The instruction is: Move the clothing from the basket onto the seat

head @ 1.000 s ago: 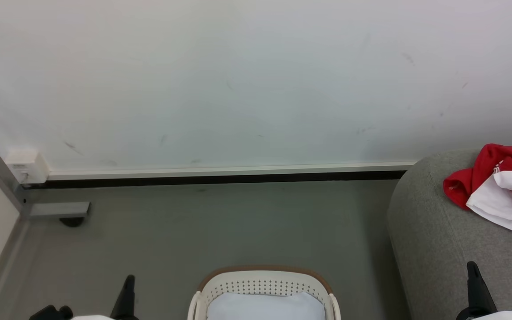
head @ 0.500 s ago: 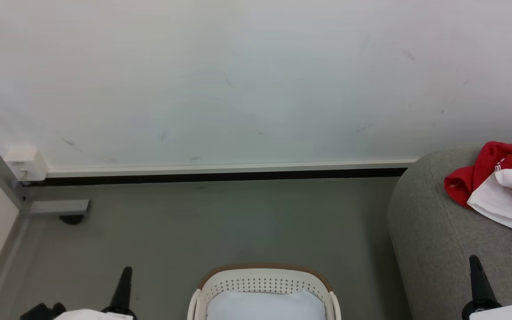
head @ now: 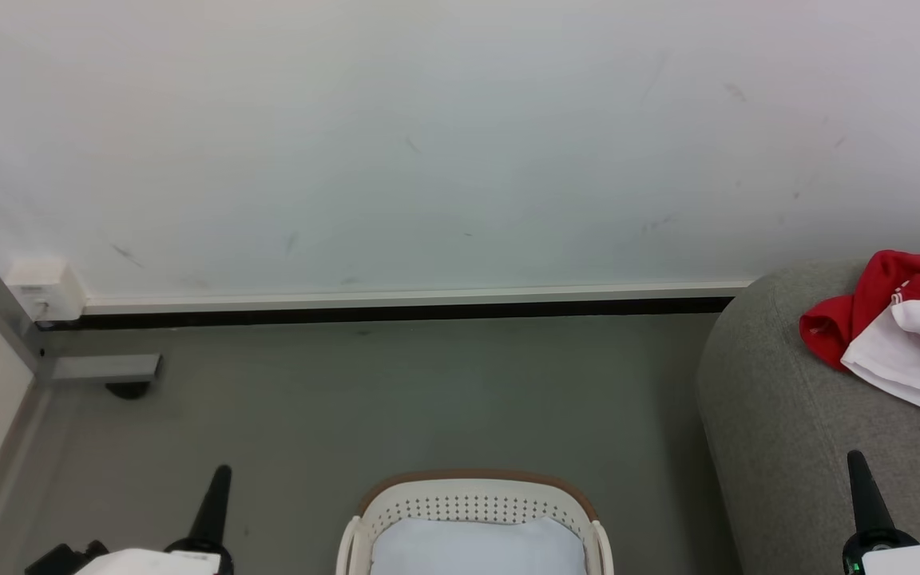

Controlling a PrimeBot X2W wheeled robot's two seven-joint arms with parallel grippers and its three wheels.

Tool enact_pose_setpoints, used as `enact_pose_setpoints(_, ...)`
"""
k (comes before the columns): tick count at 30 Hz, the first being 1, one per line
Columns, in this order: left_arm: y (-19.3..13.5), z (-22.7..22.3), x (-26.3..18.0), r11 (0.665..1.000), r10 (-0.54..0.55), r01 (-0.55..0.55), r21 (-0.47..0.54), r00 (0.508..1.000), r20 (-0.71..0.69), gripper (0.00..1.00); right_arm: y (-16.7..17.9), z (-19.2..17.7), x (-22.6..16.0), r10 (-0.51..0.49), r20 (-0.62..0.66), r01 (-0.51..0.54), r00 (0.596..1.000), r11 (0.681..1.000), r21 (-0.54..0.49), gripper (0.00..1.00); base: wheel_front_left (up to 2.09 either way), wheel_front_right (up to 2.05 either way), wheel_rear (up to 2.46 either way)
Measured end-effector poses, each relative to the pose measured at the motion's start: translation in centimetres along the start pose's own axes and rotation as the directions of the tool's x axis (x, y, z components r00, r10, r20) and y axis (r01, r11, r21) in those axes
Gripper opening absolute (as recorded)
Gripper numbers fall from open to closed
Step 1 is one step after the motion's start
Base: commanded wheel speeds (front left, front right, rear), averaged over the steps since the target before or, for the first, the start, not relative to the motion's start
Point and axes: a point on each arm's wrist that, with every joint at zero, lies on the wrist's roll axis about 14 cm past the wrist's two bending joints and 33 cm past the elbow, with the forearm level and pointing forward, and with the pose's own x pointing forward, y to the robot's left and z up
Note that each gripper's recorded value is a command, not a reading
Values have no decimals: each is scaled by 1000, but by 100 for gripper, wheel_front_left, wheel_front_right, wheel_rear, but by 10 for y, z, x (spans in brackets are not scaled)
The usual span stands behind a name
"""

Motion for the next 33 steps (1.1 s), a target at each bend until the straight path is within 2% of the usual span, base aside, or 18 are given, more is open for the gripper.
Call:
enact_pose_setpoints(17,-7,6,5,990,-34,36,-140,999,10,0,6,3,4,22,-3,-21,1000,989,144,0,0,0,0)
enact_pose_setpoints(33,-13,12,8,963,-71,76,-259,997,27,0,12,5,8,47,-8,-43,999,964,261,0,0,0,0)
